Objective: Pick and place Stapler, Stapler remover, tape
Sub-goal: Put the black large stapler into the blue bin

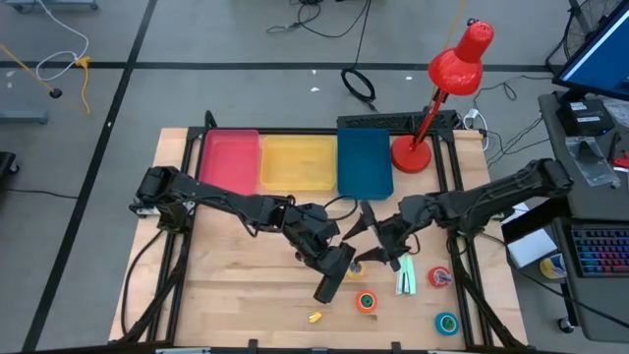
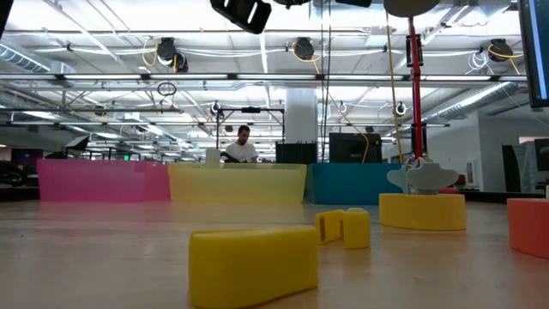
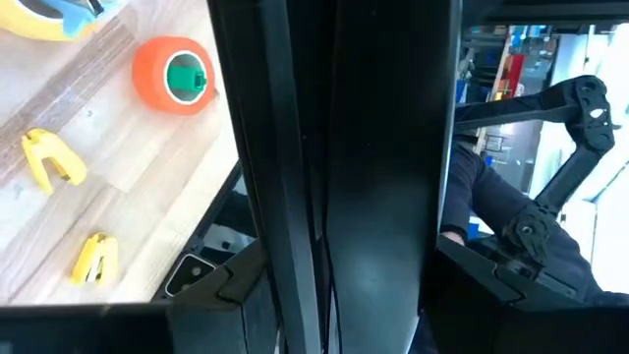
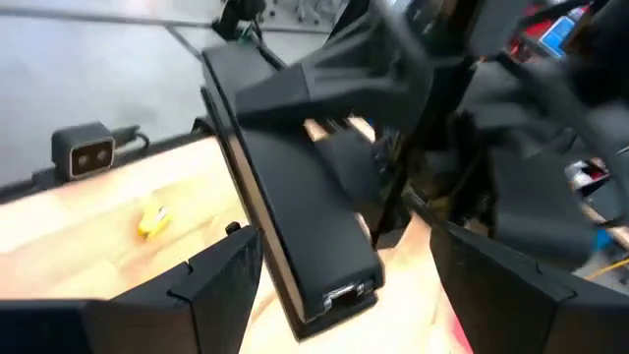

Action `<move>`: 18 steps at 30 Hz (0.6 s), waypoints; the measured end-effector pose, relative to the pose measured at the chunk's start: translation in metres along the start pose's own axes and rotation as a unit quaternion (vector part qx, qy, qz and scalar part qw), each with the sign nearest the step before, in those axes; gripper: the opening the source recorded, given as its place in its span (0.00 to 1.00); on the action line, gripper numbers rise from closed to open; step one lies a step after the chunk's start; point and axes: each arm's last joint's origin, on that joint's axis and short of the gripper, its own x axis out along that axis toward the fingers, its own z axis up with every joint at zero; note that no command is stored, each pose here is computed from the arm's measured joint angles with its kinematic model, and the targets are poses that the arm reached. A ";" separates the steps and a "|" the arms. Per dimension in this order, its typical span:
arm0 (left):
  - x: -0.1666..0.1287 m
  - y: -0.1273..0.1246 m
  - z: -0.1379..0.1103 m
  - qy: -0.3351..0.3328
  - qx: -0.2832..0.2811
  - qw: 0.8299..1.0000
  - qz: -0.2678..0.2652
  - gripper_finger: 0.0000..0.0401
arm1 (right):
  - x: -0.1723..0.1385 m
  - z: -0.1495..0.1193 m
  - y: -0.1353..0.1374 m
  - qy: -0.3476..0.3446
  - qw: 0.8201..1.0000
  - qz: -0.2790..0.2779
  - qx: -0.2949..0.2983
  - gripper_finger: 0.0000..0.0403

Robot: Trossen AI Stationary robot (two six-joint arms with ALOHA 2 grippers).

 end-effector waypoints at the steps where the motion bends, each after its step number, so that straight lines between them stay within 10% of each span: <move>1: 0.000 0.000 0.001 -0.001 -0.001 1.000 0.000 0.48 | 0.001 -0.001 0.001 0.008 1.000 -0.004 -0.006 0.71; 18: -0.008 0.007 0.012 -0.012 -0.021 1.000 0.017 0.49 | 0.021 0.000 0.016 0.094 0.989 -0.061 -0.099 0.70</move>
